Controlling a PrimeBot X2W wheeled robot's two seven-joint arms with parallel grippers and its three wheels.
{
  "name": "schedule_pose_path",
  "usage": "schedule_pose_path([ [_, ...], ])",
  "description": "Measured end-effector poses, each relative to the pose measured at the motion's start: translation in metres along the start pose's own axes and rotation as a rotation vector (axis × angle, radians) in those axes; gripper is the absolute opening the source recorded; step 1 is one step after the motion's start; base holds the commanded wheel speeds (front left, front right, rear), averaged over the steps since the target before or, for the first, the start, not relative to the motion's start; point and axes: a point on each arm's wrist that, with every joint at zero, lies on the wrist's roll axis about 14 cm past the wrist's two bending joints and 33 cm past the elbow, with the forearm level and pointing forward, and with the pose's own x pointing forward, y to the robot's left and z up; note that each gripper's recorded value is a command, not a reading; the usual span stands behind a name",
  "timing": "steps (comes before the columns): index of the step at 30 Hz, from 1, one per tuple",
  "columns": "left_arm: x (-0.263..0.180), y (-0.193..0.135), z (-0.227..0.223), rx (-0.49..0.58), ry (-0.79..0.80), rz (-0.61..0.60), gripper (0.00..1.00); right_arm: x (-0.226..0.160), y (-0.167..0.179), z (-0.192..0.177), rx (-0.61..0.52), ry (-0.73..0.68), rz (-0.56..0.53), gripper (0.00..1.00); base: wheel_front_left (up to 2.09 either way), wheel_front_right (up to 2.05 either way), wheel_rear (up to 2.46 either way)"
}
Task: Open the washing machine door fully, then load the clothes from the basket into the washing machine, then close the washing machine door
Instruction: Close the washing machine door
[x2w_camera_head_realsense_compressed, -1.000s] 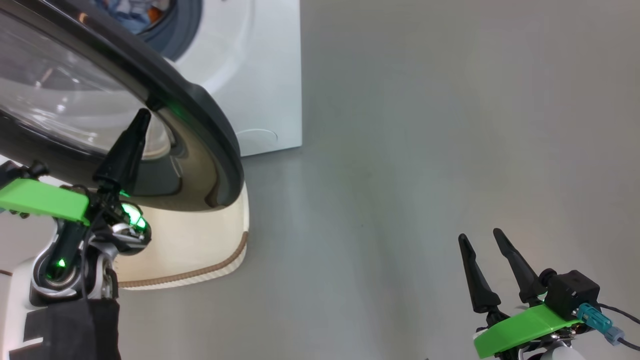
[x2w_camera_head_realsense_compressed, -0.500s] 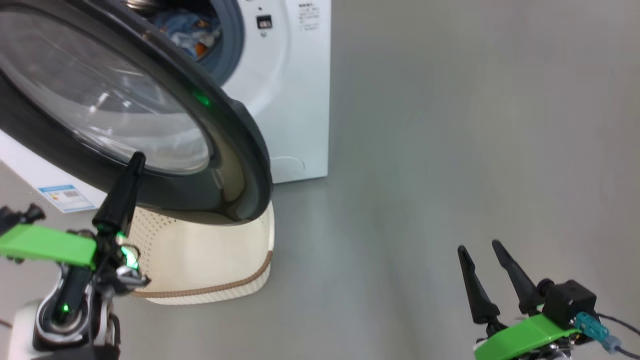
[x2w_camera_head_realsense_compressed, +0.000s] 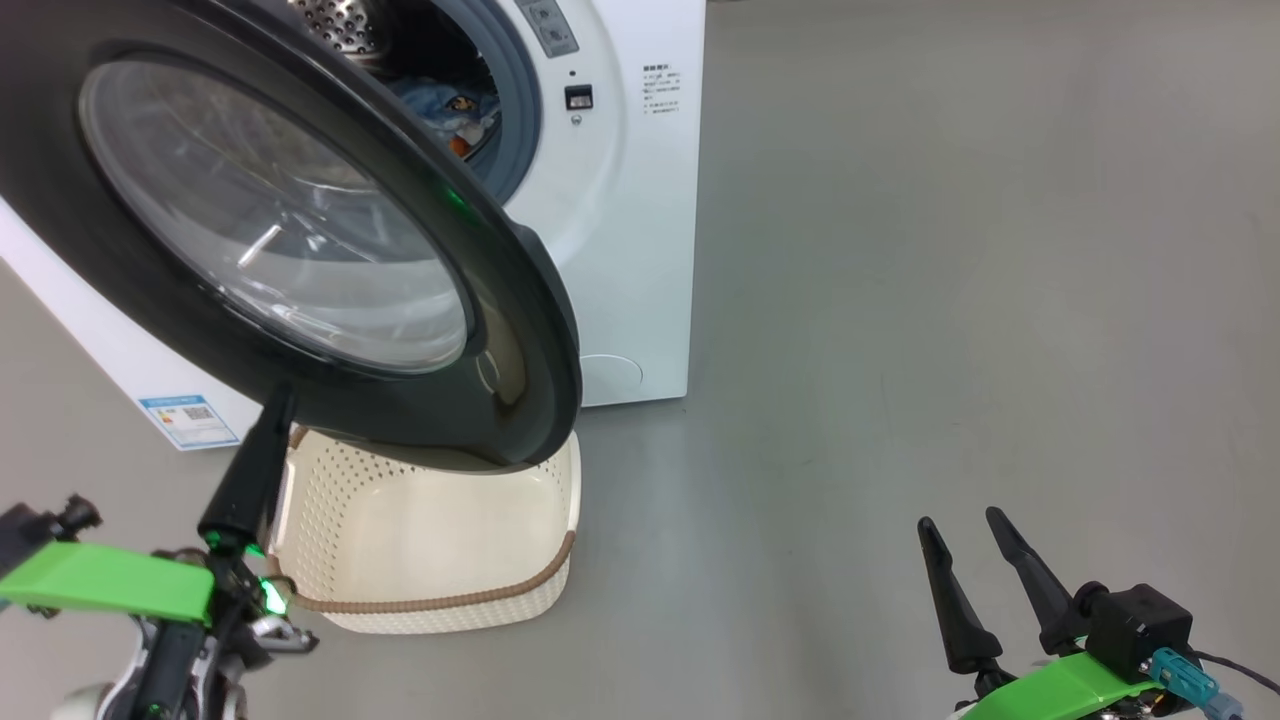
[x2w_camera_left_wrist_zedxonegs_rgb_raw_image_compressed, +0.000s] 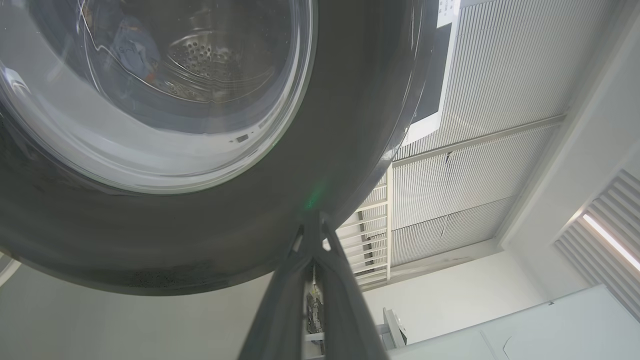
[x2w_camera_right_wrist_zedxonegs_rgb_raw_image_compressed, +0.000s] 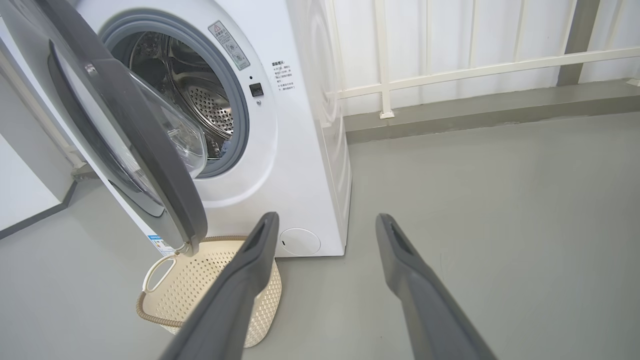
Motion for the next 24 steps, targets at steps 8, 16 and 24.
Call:
schedule_pose_path([
  [8, -0.012, 0.000, 0.001, 0.084, -0.045, 0.016, 1.00, 0.002, 0.004, 0.002, 0.001, -0.008, 0.013, 1.00, 0.00, 0.00, 0.00],
  [16, -0.020, -0.009, 0.015, 0.314, -0.149, -0.001, 1.00, 0.002, 0.005, 0.001, -0.001, -0.005, 0.016, 1.00, 0.00, 0.00, 0.00],
  [24, -0.034, -0.001, 0.017, 0.615, -0.164, -0.002, 1.00, 0.000, 0.006, 0.000, -0.002, -0.001, 0.018, 1.00, 0.00, 0.00, 0.00],
])
